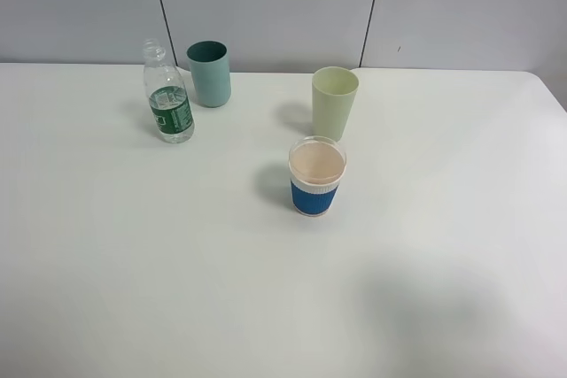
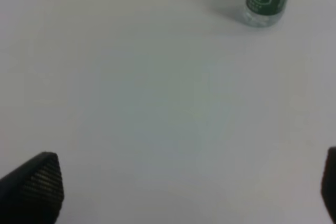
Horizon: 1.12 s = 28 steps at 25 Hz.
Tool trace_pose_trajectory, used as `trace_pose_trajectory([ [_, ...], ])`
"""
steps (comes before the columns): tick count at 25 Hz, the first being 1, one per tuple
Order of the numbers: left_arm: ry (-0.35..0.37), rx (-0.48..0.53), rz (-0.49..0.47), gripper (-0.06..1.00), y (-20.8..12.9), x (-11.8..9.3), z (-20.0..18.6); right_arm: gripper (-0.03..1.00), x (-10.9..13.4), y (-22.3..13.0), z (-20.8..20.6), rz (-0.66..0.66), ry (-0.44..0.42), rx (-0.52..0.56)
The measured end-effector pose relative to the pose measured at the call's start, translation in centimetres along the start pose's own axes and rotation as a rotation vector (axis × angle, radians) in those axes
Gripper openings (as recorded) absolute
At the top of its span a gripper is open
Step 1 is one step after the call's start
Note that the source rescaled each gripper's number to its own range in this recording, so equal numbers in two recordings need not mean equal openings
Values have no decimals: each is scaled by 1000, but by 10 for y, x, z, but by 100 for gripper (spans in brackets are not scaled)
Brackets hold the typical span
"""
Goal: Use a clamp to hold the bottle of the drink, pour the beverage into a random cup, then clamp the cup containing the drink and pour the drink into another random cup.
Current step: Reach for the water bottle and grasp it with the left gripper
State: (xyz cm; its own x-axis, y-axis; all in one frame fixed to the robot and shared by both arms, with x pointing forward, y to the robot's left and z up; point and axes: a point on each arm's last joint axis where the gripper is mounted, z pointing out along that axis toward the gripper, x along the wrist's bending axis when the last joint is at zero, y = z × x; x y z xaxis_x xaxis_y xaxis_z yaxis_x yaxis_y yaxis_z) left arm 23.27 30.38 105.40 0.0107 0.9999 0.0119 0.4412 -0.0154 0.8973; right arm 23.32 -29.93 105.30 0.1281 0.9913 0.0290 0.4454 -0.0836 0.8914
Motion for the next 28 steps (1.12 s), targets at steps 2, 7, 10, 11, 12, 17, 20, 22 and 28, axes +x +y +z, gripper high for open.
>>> trace_pose_trajectory([
  [2,0,-1,0,100,0,0,0,100,0,0,0,0,0,0],
  [7,0,-1,0,100,0,0,0,100,0,0,0,0,0,0],
  [10,0,-1,0,100,0,0,0,100,0,0,0,0,0,0],
  [11,0,-1,0,100,0,0,0,100,0,0,0,0,0,0],
  [12,0,-1,0,100,0,0,0,100,0,0,0,0,0,0],
  [17,0,-1,0,100,0,0,0,100,0,0,0,0,0,0],
  [20,0,-1,0,100,0,0,0,100,0,0,0,0,0,0],
  [22,0,-1,0,100,0,0,0,100,0,0,0,0,0,0],
  [28,0,-1,0,100,0,0,0,100,0,0,0,0,0,0],
])
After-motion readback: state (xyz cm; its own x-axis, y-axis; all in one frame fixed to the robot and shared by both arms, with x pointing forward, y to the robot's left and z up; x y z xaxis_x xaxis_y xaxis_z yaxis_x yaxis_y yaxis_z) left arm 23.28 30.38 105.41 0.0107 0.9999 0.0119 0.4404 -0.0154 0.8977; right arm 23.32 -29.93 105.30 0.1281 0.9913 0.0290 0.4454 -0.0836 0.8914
